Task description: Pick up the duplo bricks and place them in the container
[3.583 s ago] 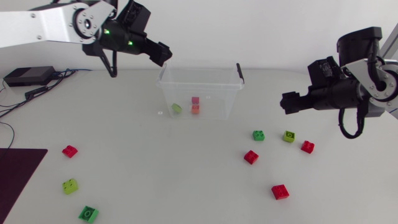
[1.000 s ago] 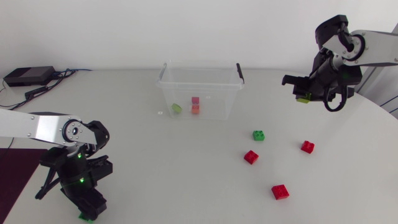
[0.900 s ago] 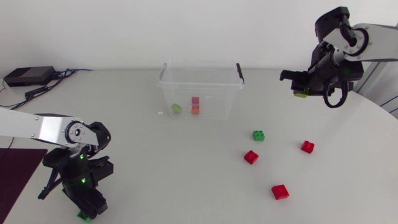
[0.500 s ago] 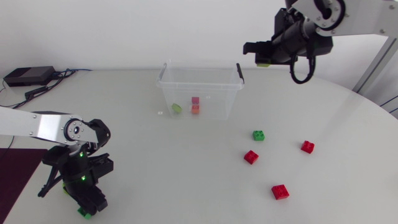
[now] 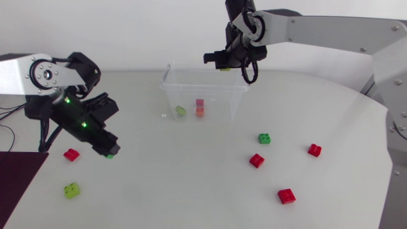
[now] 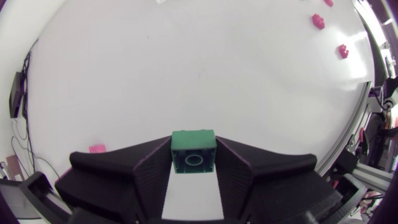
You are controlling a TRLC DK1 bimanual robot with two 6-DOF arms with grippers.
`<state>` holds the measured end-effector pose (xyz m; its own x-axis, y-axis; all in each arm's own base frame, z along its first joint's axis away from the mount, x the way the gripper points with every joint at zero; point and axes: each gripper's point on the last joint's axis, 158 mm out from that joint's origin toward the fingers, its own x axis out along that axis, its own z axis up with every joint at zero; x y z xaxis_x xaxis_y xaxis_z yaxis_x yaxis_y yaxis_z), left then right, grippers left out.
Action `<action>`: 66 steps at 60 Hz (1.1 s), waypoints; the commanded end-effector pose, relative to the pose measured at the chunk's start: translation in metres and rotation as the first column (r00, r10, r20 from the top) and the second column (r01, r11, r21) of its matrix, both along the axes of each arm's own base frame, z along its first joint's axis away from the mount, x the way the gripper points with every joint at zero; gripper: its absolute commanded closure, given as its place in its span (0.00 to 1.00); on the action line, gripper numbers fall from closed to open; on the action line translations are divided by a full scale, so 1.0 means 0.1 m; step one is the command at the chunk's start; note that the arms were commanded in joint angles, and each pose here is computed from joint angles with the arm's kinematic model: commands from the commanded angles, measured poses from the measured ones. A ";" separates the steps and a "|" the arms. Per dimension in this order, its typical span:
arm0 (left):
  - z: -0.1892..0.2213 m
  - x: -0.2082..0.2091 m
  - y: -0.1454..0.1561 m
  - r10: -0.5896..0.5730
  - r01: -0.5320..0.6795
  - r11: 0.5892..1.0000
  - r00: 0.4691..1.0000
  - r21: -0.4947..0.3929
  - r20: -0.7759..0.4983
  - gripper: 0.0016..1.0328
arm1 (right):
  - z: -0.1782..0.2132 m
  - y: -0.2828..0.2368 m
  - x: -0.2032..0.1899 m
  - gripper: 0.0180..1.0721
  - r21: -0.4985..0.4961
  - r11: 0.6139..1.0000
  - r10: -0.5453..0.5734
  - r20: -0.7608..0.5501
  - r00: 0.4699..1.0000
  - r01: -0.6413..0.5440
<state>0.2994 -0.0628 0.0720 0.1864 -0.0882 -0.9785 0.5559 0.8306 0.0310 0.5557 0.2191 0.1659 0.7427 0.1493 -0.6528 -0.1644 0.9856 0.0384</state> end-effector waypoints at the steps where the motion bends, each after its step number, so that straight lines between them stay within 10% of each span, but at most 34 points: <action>1: 0.26 0.26 -0.11 -0.021 0.026 0.999 0.995 -0.041 0.101 0.72 | -0.10 0.10 0.08 0.50 -0.024 1.000 0.012 -0.013 1.000 -0.013; 6: 0.48 0.58 -0.26 -0.020 0.041 0.995 0.976 -0.093 0.215 0.72 | -0.15 0.13 0.13 0.19 -0.052 0.999 0.002 -0.019 1.000 -0.003; 13: 0.78 0.97 -0.49 -0.013 0.069 0.985 0.944 -0.159 0.331 0.71 | -0.11 0.12 0.09 0.07 -0.080 0.997 -0.009 -0.011 1.000 0.009; 41: 1.25 1.97 -1.51 -0.016 0.218 0.925 0.841 -0.312 0.541 0.71 | 0.38 -0.50 -0.76 0.07 -0.103 0.994 0.037 0.120 0.992 -0.025; 61: 1.18 2.46 -1.72 0.035 0.214 0.906 0.821 -0.365 0.570 0.68 | -0.33 -0.98 -1.44 0.07 -0.161 0.985 0.046 -0.071 0.996 -0.057; 66: 1.15 2.52 -1.79 0.035 0.217 0.904 0.822 -0.369 0.568 0.48 | -0.52 -1.08 -1.58 0.05 -0.172 0.983 0.039 -0.118 0.992 -0.059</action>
